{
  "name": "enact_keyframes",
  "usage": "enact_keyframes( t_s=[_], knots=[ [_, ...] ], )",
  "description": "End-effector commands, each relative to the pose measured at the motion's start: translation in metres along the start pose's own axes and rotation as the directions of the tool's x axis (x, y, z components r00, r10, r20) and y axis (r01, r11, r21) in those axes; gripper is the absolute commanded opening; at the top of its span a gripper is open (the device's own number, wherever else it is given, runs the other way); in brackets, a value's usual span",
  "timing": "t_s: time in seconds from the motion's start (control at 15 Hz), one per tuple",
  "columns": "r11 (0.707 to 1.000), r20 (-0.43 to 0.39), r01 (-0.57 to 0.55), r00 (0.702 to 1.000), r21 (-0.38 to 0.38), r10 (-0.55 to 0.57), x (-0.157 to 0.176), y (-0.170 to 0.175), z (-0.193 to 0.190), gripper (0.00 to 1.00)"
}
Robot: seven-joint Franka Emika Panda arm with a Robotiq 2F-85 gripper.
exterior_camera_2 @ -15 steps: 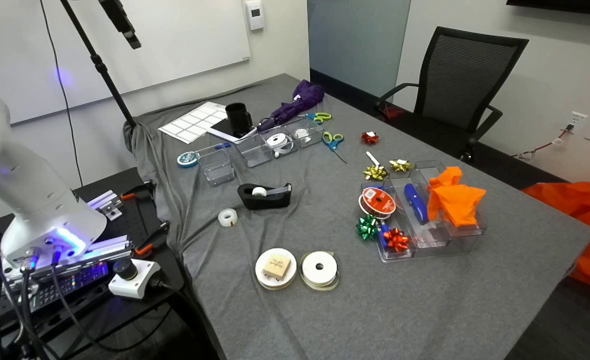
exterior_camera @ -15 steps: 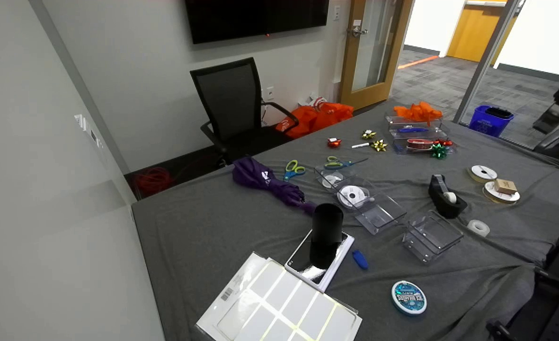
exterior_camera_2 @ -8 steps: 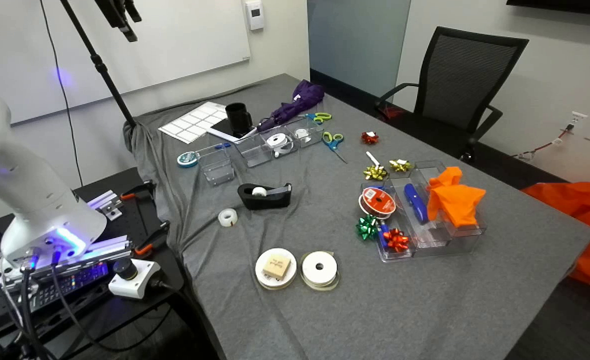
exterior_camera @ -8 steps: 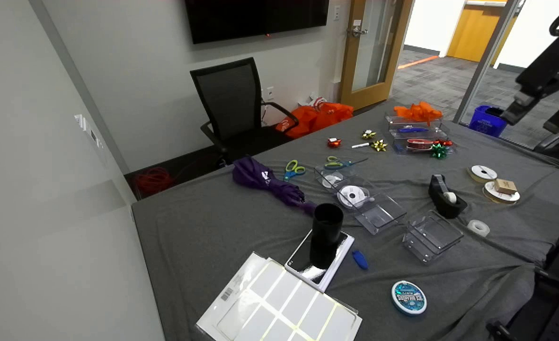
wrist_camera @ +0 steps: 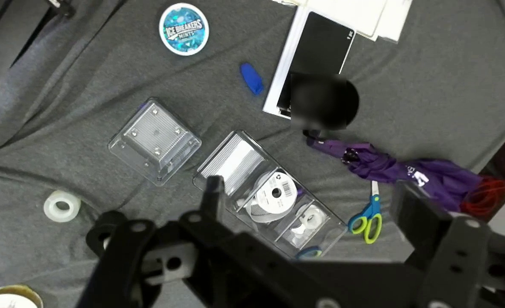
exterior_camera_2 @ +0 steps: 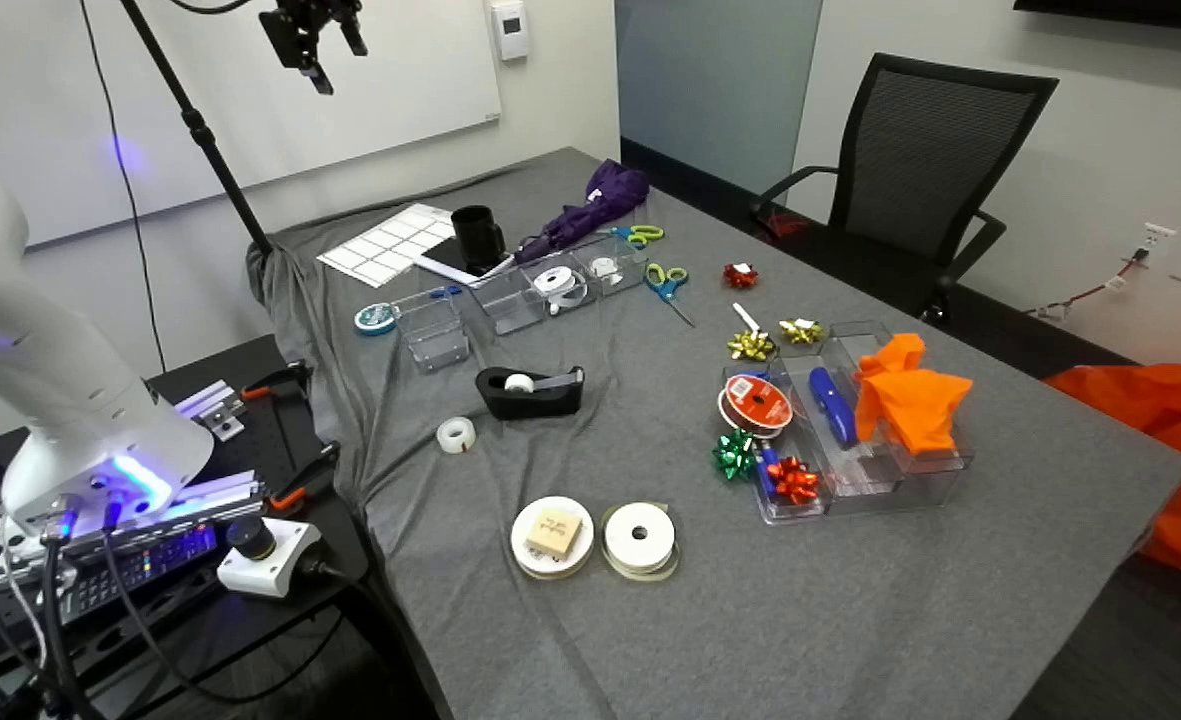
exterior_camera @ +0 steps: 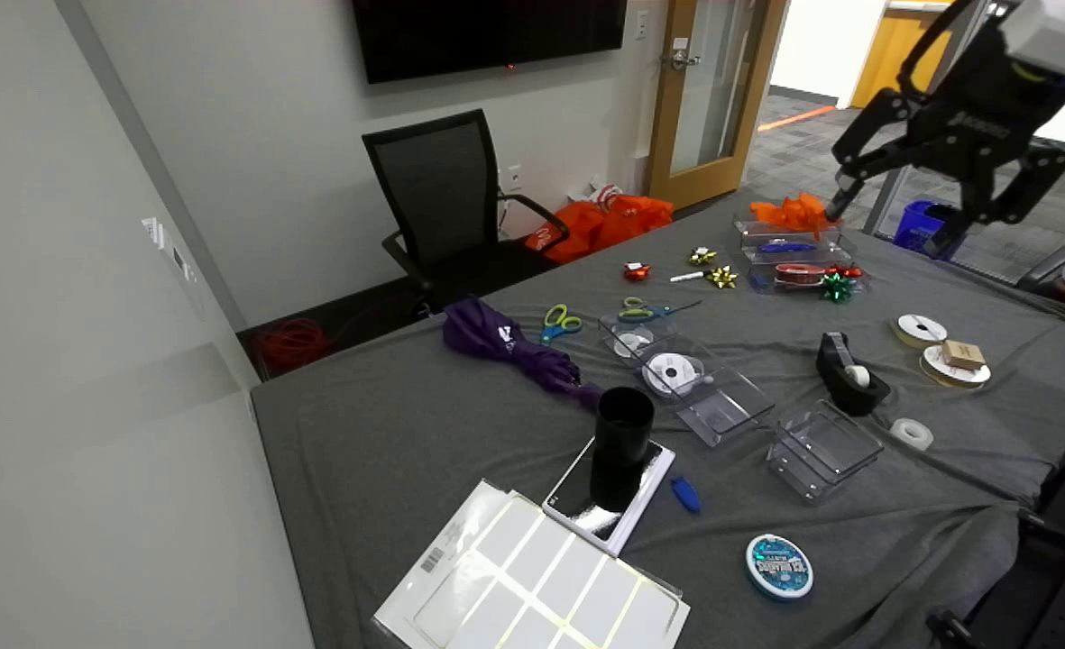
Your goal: Put the black mug on the right side of the table.
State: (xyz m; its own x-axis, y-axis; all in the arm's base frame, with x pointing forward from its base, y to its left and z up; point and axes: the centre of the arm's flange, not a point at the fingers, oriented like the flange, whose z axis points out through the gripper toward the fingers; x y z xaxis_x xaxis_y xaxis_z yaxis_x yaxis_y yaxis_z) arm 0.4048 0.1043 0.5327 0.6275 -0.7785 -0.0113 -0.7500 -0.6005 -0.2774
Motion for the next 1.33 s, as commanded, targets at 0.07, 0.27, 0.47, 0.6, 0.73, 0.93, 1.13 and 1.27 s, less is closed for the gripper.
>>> enact_keyframes(
  t_s=[0.07,0.27,0.47,0.6,0.73,0.93,1.13,1.27],
  knots=[
    [0.964,0.010,-0.265,0.964,0.011,0.265,0.029,-0.047,0.032,1.00],
    [0.956,0.023,-0.293,0.956,0.003,0.293,0.027,-0.034,0.034,1.00],
    [0.953,0.030,-0.304,0.952,-0.006,0.304,0.030,-0.038,0.039,1.00],
    [0.953,0.028,-0.302,0.953,0.001,0.302,0.029,-0.038,0.036,1.00],
    [0.946,0.020,-0.325,0.946,-0.011,0.325,0.029,-0.045,0.038,1.00],
    [0.890,-0.067,-0.438,0.899,-0.123,0.433,0.040,-0.091,0.070,1.00],
    [0.827,-0.134,-0.530,0.848,-0.185,0.513,0.049,-0.122,0.096,1.00],
    [0.792,-0.162,-0.570,0.822,-0.219,0.546,0.056,-0.140,0.117,1.00]
  ],
)
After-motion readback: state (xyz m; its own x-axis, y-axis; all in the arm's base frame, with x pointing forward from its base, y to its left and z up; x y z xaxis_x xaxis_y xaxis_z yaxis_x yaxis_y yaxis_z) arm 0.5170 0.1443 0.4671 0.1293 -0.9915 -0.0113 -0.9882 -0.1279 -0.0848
